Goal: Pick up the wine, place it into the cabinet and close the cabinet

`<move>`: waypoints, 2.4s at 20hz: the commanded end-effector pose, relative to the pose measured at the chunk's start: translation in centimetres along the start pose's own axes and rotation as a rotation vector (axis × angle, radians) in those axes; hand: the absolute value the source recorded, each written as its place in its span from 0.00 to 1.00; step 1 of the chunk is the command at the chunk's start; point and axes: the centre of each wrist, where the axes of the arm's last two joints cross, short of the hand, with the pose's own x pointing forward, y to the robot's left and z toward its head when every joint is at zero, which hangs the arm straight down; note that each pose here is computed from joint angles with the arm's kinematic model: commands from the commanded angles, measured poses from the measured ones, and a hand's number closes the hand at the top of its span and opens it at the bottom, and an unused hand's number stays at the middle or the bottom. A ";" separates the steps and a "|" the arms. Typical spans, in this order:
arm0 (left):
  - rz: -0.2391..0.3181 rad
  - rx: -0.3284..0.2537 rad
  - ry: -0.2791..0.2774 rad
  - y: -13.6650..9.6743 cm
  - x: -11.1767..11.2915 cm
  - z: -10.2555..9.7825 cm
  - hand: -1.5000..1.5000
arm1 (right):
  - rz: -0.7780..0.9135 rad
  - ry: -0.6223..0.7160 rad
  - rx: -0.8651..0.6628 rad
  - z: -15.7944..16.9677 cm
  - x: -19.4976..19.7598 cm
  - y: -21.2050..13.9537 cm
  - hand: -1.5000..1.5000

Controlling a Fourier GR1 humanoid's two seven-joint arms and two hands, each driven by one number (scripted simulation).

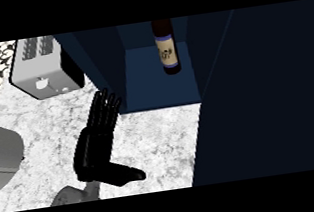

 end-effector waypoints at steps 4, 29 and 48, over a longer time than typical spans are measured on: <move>-0.065 0.032 -0.061 5.0 3.2 1.9 0.00 | -0.156 0.000 0.233 1.4 4.7 0.5 0.00; -0.129 0.031 -0.091 13.1 11.6 4.8 0.00 | -0.196 -0.080 0.461 -0.1 4.3 3.4 1.00; -0.133 0.010 -0.091 15.9 14.5 4.5 0.00 | -0.173 -0.101 0.505 -8.9 3.6 7.5 1.00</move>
